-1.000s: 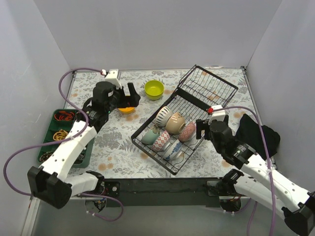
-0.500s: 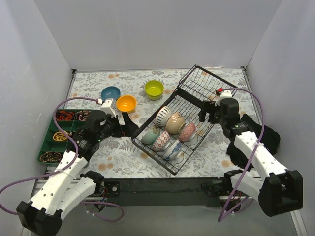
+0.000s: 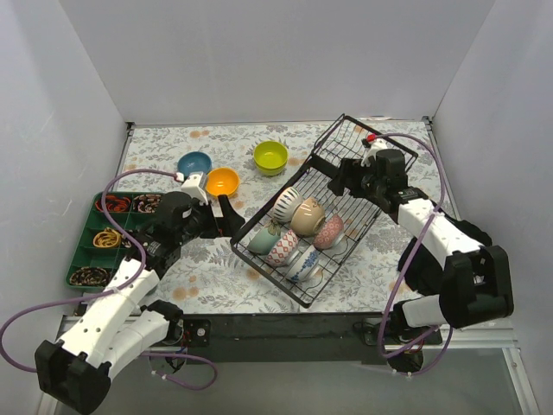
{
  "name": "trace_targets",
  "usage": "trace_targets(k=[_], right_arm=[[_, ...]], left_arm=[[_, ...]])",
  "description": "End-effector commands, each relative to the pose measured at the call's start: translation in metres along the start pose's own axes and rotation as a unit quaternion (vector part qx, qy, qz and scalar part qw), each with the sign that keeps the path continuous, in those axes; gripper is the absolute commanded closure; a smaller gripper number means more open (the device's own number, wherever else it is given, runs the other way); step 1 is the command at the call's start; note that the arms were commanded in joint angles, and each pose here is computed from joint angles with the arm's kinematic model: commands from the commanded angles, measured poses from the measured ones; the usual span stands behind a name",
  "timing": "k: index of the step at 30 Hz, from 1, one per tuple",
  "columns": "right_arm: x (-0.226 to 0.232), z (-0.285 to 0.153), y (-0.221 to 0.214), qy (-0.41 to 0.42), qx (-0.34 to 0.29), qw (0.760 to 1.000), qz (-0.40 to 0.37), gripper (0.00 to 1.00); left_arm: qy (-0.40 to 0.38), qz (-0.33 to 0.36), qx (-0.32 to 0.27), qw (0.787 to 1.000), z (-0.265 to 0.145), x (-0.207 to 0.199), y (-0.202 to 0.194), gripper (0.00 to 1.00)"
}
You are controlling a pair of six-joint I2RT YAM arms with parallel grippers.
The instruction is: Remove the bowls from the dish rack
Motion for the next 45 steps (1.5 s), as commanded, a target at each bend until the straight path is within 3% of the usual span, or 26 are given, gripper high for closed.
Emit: trace_targets(k=[1, 12, 23, 32, 41, 45], right_arm=[[0.015, 0.014, 0.034, 0.027, -0.033, 0.999, -0.003, 0.09], [-0.028, 0.041, 0.033, -0.059, -0.022, 0.997, -0.037, 0.09], [-0.090, 0.045, 0.068, -0.148, -0.038, 0.980, -0.126, 0.07], [-0.120, 0.056, 0.110, -0.168, -0.057, 0.969, -0.173, 0.07], [-0.086, 0.022, 0.134, -0.130, -0.102, 0.973, -0.160, 0.07], [-0.068, -0.004, 0.123, -0.115, -0.118, 0.981, -0.101, 0.07]], left_arm=[[0.011, 0.019, -0.027, 0.999, 0.008, 0.008, 0.003, 0.02], [0.043, 0.018, -0.076, 0.996, -0.006, 0.021, 0.010, 0.02], [0.046, 0.012, -0.085, 0.995, -0.009, 0.025, 0.014, 0.02], [0.048, 0.012, -0.081, 0.996, -0.008, 0.028, 0.013, 0.02], [0.039, 0.013, -0.072, 0.997, -0.005, 0.028, 0.012, 0.02], [0.028, 0.015, -0.067, 0.997, -0.004, 0.025, 0.011, 0.02]])
Point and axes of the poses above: each gripper's point midway between its finger pads, its own z axis out along the fingers, its own x axis along the line the jaws close on, y = z × x, the point moved 2 cm from there along -z, back along the fingers, and after that the axes turned 1 degree about -z, right-handed, at the moved point
